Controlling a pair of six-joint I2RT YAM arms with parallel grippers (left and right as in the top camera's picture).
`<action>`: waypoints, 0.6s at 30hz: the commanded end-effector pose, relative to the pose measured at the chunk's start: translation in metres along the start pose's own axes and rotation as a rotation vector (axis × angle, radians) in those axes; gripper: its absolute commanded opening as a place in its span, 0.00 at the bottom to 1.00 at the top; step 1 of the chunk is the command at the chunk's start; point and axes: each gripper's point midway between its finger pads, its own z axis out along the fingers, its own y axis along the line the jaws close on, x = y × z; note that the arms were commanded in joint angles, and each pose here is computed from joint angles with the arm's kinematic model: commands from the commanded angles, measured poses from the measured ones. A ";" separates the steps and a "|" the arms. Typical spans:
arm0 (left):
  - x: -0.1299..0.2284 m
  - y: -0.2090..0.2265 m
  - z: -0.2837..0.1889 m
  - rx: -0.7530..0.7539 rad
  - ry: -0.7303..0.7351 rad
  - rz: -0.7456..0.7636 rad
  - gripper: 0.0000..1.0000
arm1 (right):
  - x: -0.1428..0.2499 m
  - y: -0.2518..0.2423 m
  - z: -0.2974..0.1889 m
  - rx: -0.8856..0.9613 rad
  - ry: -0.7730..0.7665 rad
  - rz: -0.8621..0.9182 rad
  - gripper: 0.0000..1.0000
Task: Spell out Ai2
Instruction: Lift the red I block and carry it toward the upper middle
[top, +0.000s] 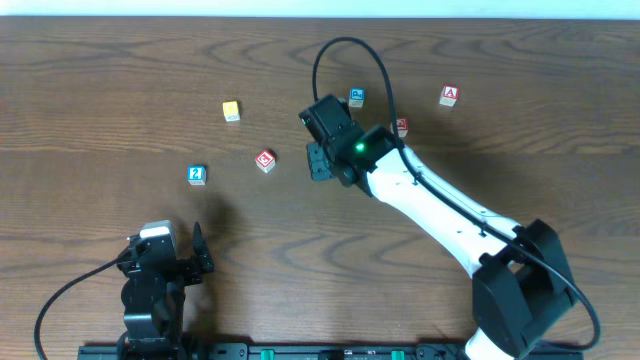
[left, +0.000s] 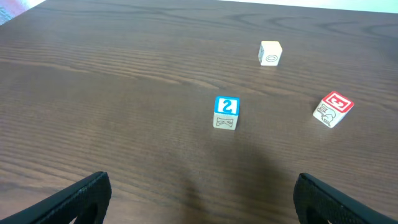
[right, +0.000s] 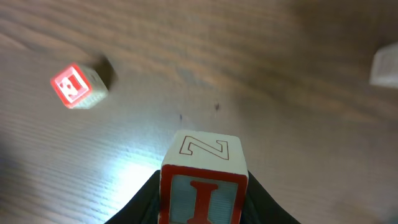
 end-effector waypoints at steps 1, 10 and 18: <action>0.006 0.003 0.003 -0.020 0.011 0.009 0.95 | -0.012 0.006 -0.008 -0.004 -0.031 -0.057 0.01; 0.006 0.003 0.003 -0.020 0.011 0.008 0.95 | -0.004 0.040 -0.013 -0.177 0.016 -0.056 0.01; 0.006 0.003 0.003 -0.020 0.011 0.009 0.95 | -0.021 -0.016 -0.001 0.036 -0.042 0.199 0.01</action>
